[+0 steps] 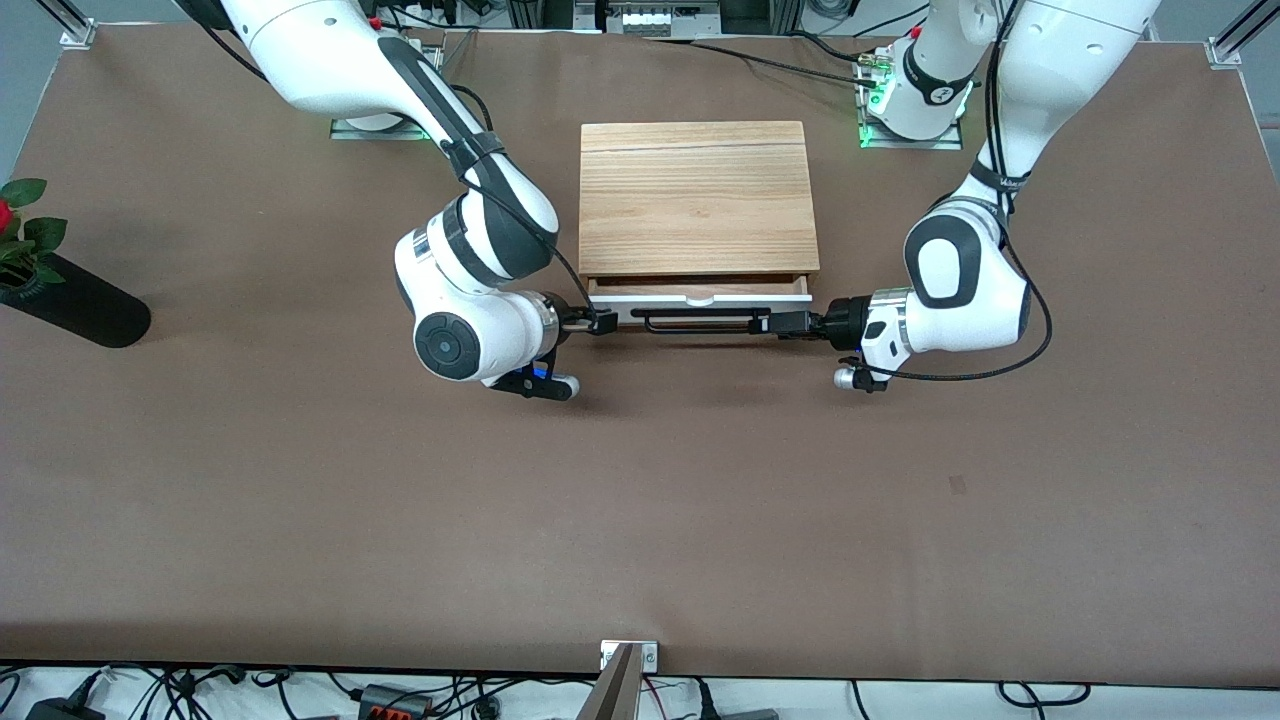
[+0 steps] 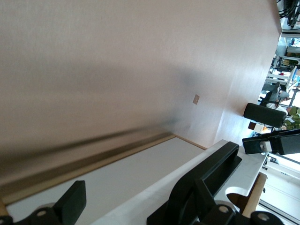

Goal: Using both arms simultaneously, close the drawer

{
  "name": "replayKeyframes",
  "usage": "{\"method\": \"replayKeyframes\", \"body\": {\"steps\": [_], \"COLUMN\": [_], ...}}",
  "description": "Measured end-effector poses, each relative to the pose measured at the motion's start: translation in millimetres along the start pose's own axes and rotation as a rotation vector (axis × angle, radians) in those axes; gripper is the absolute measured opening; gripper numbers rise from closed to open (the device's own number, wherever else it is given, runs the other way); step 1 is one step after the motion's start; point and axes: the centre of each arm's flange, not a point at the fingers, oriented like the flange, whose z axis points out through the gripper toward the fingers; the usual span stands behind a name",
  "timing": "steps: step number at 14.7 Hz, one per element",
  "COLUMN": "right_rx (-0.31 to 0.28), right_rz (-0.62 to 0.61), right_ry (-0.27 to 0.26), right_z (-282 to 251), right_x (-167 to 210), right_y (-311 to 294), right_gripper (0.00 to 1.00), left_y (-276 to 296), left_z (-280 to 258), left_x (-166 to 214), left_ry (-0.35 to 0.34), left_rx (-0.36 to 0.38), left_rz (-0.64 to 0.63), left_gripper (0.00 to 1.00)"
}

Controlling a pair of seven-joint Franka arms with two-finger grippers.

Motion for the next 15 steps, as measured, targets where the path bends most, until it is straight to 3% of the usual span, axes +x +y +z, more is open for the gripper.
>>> {"method": "replayKeyframes", "body": {"steps": [7,15], "right_rx": [-0.023,-0.016], "right_rz": [-0.007,-0.022], "right_ry": [-0.105,-0.104], "right_z": [12.7,7.8], "right_x": [-11.0,-11.3], "right_y": [0.9,-0.4], "right_gripper": [1.0,1.0], "left_y": [3.1,4.6], "left_z": [19.0,19.2], "left_x": [-22.1,-21.2], "left_ry": [-0.055,-0.039], "left_rx": [0.006,0.013], "left_rz": [-0.101,-0.147], "left_gripper": [1.0,1.0]}}
